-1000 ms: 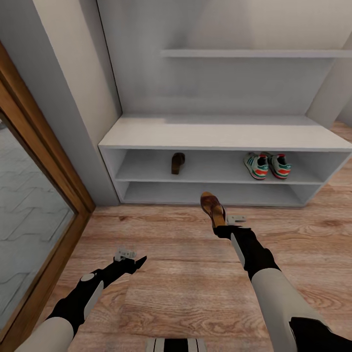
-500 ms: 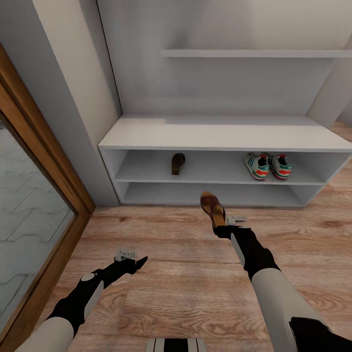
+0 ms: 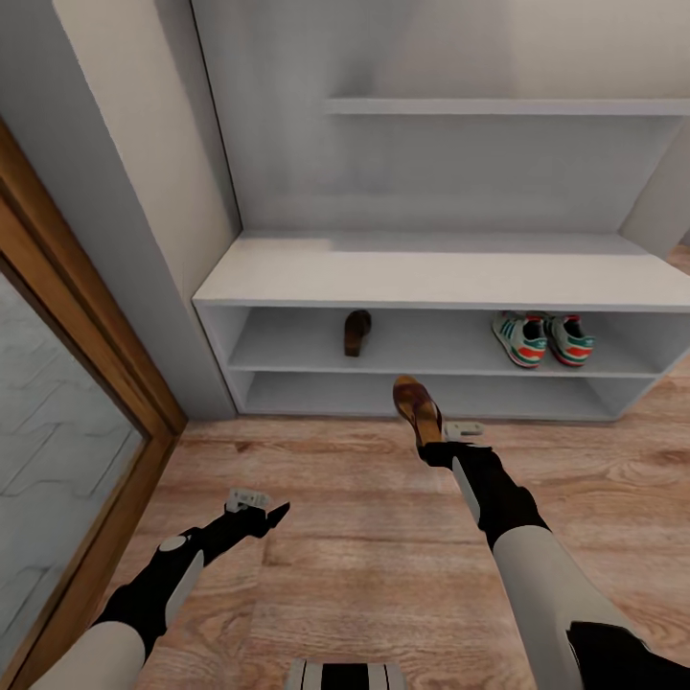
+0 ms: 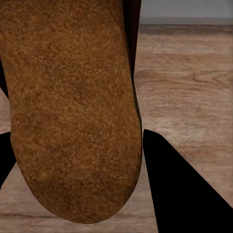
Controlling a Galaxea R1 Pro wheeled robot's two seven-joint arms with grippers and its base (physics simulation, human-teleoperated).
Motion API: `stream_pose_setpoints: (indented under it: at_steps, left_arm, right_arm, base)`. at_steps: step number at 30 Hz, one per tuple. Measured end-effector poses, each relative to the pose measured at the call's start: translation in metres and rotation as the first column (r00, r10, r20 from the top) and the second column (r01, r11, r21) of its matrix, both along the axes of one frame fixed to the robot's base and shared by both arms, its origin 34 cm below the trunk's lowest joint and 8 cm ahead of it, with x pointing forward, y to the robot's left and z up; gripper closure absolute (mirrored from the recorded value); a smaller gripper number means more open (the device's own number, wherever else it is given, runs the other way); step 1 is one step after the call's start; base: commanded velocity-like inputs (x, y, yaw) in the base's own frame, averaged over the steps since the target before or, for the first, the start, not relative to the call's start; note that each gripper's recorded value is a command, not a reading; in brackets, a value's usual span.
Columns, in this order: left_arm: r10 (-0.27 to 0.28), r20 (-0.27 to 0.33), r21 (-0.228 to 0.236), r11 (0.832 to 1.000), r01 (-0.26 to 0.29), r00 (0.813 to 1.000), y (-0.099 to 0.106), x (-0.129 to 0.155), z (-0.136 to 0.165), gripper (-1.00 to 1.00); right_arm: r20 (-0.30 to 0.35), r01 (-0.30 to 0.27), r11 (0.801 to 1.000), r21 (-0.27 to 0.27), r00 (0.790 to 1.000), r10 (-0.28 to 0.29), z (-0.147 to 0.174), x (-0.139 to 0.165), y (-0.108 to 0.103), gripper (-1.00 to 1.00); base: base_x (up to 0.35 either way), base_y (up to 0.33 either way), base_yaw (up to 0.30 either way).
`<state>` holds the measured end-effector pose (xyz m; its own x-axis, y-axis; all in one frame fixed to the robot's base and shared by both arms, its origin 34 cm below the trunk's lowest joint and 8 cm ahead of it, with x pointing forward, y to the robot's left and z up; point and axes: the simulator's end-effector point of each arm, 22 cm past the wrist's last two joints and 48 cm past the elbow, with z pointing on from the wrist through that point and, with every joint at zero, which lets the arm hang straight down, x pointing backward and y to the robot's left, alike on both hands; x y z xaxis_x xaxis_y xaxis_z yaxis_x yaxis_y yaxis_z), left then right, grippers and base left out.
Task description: Pick up the two gym shoes and the two sandals from the corridor floor and place them onto the hallstand (shoe rack) in the corridor, making sure they are on the rack and not on the floor. Arrange them so the two gym shoes are next to each other and the two sandals are next to each other.
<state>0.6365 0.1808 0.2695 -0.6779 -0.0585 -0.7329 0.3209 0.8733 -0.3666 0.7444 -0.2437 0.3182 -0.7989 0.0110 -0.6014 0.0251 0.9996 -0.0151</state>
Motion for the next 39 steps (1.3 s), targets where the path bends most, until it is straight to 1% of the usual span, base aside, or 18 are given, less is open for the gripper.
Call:
stream_pose_setpoints:
  at_steps: [9,15,27,33,39]
  left_arm:
    - [-0.001,0.000,0.000,1.000,0.001,1.000,0.000,0.000,0.000,-1.00]
    - [-0.001,0.000,0.000,1.000,0.001,1.000,0.000,0.000,0.000,-1.00]
    - [-0.002,-0.001,0.000,1.000,0.002,1.000,-0.001,0.000,0.000,-1.00]
    - [-0.033,-0.003,0.004,0.999,0.033,0.999,-0.010,-0.004,-0.001,-1.00]
    - [-0.042,-0.004,0.006,0.999,0.042,0.999,-0.012,-0.005,-0.002,-1.00]
  right_arm:
    - [0.000,0.000,1.000,0.000,1.000,0.000,0.000,0.000,0.000,1.00]
    - [0.000,0.000,1.000,0.000,1.000,0.000,0.000,0.000,0.000,1.00]
    - [0.000,0.000,1.000,0.000,1.000,0.000,0.000,0.000,0.000,1.00]
    - [0.001,0.000,1.000,0.000,1.000,0.000,0.000,0.000,0.000,1.00]
    - [-0.001,0.000,1.000,0.000,1.000,0.000,0.000,0.000,0.000,1.00]
  base:
    - [0.310,0.003,0.000]
    - [0.321,0.100,0.000]
    - [0.077,0.018,0.000]
    - [0.284,0.047,0.000]
    - [0.299,0.002,0.000]
